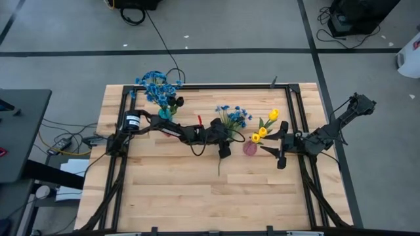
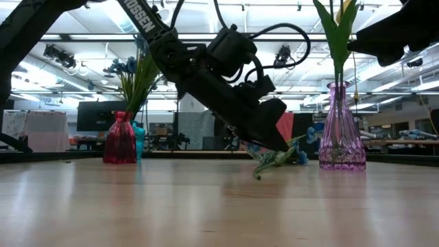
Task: Sort flowers into vase by color
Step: Put the black flower into the red vase
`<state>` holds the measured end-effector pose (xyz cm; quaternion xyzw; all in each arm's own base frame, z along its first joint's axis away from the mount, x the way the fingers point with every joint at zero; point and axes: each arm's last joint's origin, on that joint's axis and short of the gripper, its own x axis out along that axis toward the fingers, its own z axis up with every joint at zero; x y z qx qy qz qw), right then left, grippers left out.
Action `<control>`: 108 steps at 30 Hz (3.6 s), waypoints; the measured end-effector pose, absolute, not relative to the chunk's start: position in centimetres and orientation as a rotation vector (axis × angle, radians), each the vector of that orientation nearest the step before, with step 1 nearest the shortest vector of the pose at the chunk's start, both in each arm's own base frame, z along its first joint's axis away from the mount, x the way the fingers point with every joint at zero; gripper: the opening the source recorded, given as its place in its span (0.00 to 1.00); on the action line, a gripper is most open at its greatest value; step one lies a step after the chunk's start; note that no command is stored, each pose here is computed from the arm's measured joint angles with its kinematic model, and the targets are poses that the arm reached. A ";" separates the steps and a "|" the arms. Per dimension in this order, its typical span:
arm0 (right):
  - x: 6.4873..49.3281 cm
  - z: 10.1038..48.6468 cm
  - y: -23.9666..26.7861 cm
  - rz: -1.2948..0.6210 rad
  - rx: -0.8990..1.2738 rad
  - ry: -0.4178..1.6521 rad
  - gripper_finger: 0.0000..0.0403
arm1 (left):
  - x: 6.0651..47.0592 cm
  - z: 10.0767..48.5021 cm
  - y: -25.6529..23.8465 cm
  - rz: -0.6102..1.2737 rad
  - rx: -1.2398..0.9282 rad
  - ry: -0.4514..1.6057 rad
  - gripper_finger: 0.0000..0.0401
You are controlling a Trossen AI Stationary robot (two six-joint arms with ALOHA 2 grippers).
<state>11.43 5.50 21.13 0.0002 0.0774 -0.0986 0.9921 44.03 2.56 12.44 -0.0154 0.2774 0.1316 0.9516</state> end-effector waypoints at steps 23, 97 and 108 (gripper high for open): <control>11.5 21.3 5.6 -0.180 -0.006 0.147 0.50 | 43.2 10.3 3.9 0.319 -0.102 0.732 0.42; 14.0 19.2 8.2 -0.032 0.189 0.141 0.50 | 24.7 26.8 -2.5 0.038 0.117 -0.114 0.02; 20.4 20.8 13.6 -0.078 0.120 0.182 0.50 | 23.6 25.6 -6.1 0.061 0.159 -0.084 0.02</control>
